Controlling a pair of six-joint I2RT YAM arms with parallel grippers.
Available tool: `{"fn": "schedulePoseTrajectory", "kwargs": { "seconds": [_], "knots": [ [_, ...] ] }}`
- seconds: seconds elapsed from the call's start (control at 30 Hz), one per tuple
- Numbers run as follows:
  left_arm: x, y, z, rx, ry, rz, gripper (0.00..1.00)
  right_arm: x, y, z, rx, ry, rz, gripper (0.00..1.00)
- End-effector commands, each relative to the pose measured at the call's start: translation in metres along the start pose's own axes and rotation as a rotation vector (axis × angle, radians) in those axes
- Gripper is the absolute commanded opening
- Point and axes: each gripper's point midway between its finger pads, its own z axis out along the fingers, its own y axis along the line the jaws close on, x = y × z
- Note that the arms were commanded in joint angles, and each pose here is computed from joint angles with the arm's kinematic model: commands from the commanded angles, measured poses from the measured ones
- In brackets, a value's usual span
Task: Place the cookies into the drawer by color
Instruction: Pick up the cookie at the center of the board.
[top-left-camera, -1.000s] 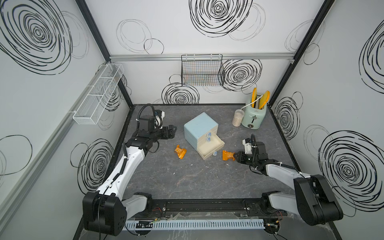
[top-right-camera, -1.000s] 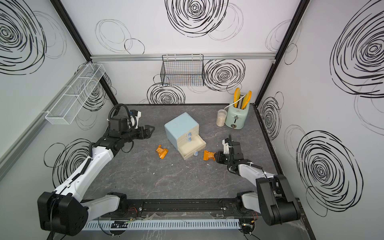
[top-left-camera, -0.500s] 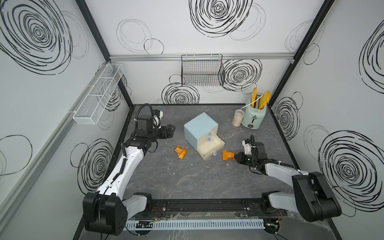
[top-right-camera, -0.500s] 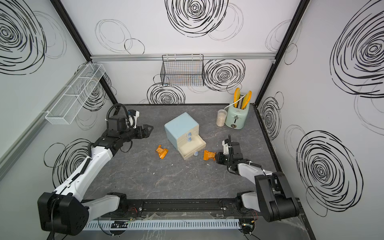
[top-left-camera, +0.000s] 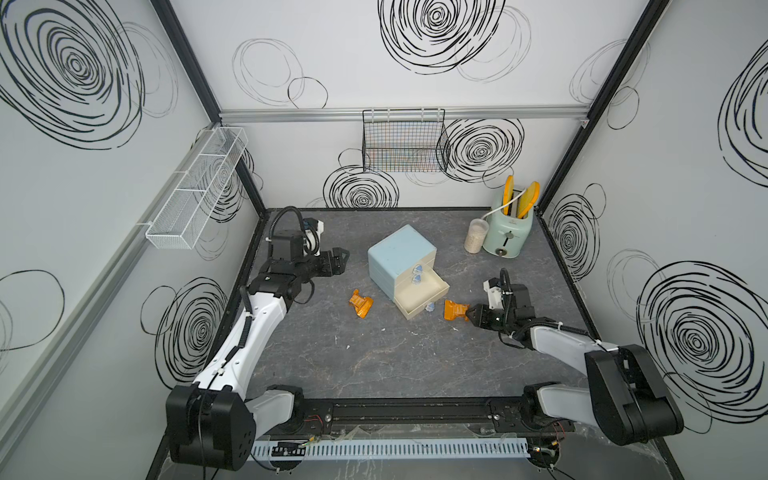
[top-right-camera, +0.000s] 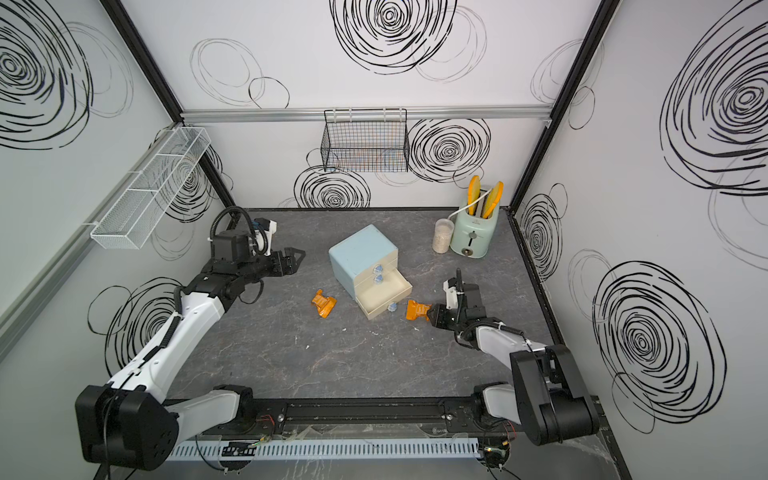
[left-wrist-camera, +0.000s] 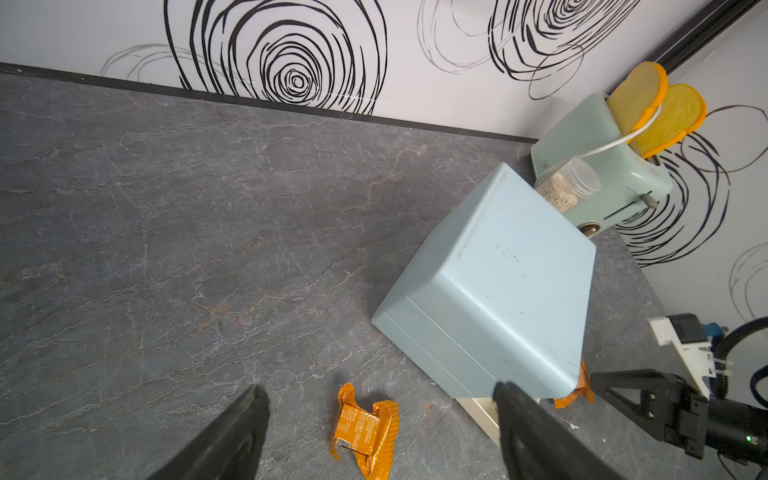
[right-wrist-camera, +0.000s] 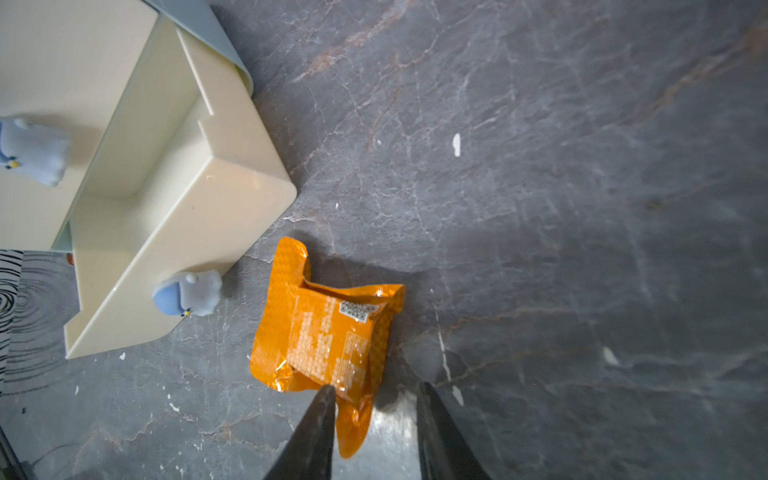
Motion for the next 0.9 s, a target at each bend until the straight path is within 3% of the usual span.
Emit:
{"fn": "schedulePoseTrajectory", "kwargs": {
  "seconds": [0.0, 0.13, 0.33, 0.67, 0.87],
  "knots": [
    [-0.009, 0.0, -0.002, 0.014, -0.04, 0.007, 0.89, -0.008, 0.012, -0.001, -0.013, 0.006, -0.033, 0.53],
    [-0.009, 0.0, -0.002, 0.016, -0.039, 0.006, 0.89, -0.009, 0.019, 0.004, 0.065, 0.003, -0.093, 0.7],
    [-0.009, 0.0, -0.002, 0.018, -0.04, 0.002, 0.89, -0.012, 0.019, 0.013, 0.193, -0.005, -0.104, 0.77],
    [-0.01, 0.002, -0.004, 0.022, -0.046, -0.005, 0.89, -0.006, 0.01, 0.023, 0.292, -0.008, -0.088, 0.77],
    [-0.01, 0.003, -0.003, 0.026, -0.046, -0.011, 0.89, -0.005, 0.008, 0.026, 0.325, -0.019, -0.107, 0.71]
  ]
}}
